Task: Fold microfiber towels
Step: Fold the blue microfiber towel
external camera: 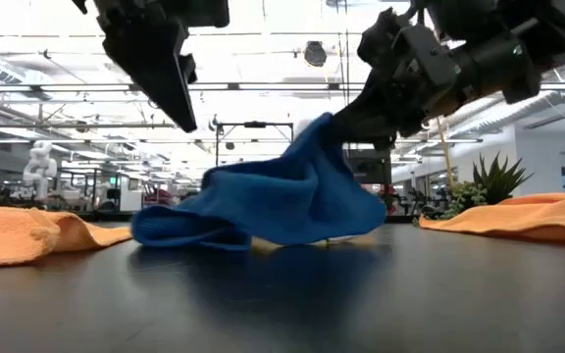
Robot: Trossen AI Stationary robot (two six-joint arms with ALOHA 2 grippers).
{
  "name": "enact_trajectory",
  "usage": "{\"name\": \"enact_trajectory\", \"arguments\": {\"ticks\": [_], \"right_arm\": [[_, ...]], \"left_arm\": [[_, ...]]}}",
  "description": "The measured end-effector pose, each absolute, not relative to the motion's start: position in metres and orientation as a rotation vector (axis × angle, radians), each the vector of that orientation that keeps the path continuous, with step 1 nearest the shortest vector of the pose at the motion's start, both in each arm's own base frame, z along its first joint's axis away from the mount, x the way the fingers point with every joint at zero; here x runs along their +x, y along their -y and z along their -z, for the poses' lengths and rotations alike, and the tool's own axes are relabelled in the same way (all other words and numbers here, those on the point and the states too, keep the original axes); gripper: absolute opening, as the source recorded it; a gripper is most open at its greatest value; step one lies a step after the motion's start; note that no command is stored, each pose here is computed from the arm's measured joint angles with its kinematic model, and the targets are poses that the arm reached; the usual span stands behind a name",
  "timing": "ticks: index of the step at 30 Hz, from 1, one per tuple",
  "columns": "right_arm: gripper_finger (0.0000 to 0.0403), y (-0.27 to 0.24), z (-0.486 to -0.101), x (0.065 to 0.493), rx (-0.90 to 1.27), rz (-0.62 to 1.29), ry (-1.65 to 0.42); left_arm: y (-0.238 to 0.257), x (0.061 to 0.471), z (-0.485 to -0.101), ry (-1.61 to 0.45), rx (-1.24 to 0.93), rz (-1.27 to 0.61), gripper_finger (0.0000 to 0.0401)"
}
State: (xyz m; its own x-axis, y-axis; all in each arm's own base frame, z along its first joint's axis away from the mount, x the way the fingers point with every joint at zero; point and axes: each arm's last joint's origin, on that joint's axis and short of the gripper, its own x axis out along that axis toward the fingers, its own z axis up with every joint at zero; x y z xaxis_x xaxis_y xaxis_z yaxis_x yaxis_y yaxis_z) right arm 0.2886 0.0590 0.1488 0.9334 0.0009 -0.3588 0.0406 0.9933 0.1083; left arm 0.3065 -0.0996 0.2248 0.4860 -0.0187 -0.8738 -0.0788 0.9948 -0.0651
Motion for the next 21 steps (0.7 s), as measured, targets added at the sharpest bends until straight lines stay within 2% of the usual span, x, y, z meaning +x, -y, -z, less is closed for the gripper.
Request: {"name": "enact_trajectory", "arguments": {"ticks": [10,21], "right_arm": [[0.0003,-0.062,-0.164,0.282,0.117,0.002,-0.351],[0.0006,-0.062,-0.163,0.282,0.14,0.008,-0.362]], "left_arm": [[0.104,0.316,-0.206,-0.803,-0.161,0.037,0.0083],[0.118,0.318,-0.19,-0.686,-0.105,0.016,0.0083]]}}
